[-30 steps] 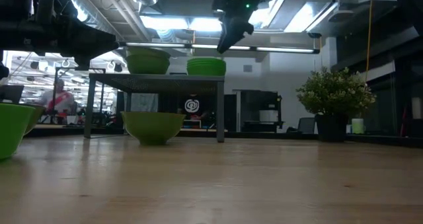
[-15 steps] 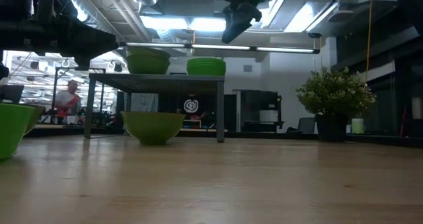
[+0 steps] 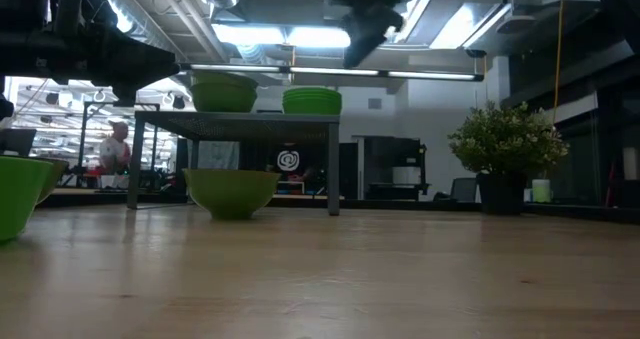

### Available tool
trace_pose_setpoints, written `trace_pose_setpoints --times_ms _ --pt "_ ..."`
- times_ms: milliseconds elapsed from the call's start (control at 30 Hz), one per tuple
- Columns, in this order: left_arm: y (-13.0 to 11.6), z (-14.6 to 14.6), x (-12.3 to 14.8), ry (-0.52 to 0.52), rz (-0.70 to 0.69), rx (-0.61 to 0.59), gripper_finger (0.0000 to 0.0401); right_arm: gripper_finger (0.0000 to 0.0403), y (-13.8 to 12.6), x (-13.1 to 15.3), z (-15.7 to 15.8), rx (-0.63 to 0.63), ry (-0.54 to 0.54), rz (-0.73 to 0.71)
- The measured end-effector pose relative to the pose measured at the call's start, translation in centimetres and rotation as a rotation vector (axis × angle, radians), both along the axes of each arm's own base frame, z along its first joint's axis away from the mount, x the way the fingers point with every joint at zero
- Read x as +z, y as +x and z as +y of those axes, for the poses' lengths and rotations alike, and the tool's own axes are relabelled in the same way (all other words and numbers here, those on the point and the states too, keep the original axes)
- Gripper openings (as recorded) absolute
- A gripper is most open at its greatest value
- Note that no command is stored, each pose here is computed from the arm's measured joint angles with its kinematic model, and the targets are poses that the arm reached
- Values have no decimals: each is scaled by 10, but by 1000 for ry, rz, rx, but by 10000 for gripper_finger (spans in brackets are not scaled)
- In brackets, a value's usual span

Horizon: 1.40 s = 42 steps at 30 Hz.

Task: Pick & Place Mini bowls
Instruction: Stack the white bowl on top of the white bowl on the shelf

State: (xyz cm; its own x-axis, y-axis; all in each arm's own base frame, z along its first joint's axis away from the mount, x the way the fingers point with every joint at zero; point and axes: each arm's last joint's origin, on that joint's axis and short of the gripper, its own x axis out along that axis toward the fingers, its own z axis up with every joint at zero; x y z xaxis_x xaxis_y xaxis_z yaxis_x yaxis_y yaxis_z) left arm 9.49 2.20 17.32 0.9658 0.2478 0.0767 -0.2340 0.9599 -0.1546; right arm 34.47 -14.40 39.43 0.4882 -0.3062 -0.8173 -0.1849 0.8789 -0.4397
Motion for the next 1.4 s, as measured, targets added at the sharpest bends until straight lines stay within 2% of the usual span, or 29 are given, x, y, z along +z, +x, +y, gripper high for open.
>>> trace_pose_setpoints --times_ms 133,333,533,900,1167,1400 --pt "0 0 0 0 0 0 125 86 -10 -12 4 -85 118 112" --pt "0 0 0 0 0 0 125 76 -10 -33 8 -141 282 150" --pt "0 0 0 0 0 0 125 78 2 -55 21 -103 288 167" --pt "0 0 0 0 0 0 125 78 34 -80 59 15 265 39" --pt "0 0 0 0 0 0 125 78 53 -73 100 -34 347 -124" --pt "0 0 0 0 0 0 125 78 68 -80 144 -28 430 -167"
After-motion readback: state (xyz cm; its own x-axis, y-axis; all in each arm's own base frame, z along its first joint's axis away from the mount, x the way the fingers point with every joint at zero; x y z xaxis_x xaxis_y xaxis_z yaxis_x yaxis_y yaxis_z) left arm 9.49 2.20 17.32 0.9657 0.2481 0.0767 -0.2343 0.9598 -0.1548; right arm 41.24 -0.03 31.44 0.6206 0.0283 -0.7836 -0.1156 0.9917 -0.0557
